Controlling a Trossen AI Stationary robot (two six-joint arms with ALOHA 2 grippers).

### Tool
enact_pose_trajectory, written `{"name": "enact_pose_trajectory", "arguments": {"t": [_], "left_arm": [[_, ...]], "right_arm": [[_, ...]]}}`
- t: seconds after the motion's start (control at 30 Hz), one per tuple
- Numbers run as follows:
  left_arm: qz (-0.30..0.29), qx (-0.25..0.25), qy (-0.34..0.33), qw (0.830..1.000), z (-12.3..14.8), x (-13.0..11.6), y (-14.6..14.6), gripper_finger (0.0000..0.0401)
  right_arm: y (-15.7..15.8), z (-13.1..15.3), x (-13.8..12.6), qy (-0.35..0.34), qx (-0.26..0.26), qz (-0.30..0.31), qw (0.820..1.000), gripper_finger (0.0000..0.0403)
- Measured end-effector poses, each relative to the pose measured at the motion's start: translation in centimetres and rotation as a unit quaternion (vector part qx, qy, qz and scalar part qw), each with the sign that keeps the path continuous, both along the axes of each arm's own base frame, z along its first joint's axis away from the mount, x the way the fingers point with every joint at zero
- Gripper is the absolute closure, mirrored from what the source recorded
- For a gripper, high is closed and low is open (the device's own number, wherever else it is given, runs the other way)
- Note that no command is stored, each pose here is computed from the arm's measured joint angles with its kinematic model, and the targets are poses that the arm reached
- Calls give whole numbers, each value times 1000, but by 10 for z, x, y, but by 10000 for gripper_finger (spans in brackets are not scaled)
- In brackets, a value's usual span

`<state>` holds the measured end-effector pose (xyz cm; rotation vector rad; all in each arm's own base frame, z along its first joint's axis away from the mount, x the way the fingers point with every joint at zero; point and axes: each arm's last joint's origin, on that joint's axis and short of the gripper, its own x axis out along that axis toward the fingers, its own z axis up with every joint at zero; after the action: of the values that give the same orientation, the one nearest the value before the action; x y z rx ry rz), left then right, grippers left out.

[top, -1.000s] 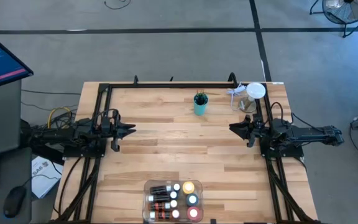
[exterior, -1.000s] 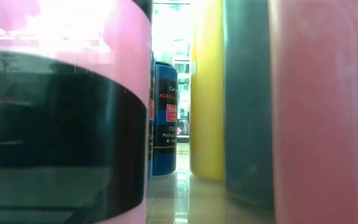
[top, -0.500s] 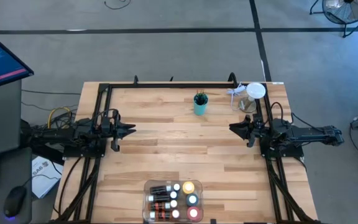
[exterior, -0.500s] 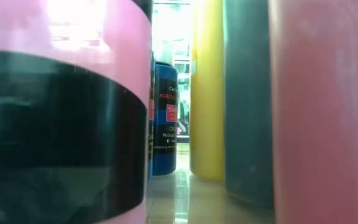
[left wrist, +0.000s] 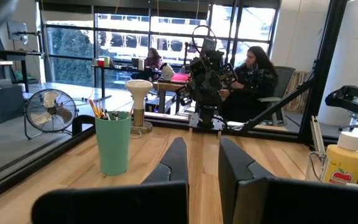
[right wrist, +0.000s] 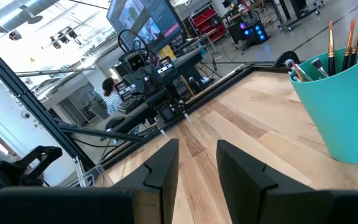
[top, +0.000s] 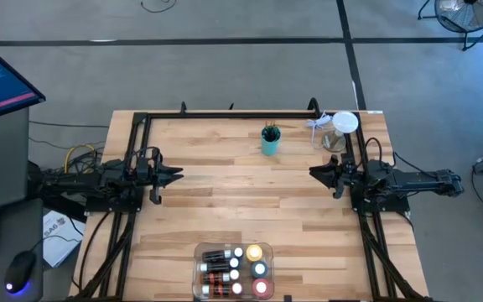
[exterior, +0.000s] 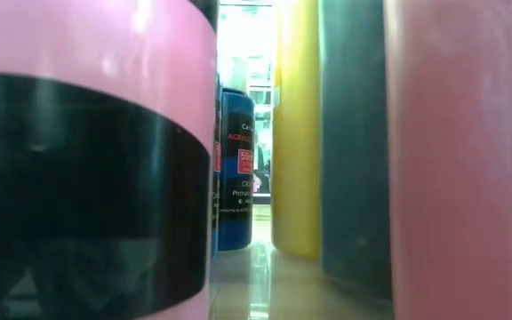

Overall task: Pick & Place Paint Supplies
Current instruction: Return to Home Position

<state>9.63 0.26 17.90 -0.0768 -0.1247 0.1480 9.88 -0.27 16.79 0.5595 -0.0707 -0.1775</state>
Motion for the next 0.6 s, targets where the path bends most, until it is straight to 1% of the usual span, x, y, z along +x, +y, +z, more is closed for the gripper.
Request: {"name": "enact_pose_trajectory", "arguments": {"t": [0.4, 0.47, 0.53, 0.6], "left_arm": [[0, 0, 0, 1000, 0, 0, 0, 399], [0, 0, 0, 1000, 0, 0, 0, 399], [0, 0, 0, 1000, 0, 0, 0, 399], [0, 0, 0, 1000, 0, 0, 0, 399]], "right_arm": [[0, 0, 0, 1, -4, -1, 1000, 300], [-1, 0, 0, 4, -19, -14, 1000, 300], [-4, 1, -1, 6, -40, -44, 998, 300], [-6, 1, -1, 8, -48, -65, 997, 300]]}}
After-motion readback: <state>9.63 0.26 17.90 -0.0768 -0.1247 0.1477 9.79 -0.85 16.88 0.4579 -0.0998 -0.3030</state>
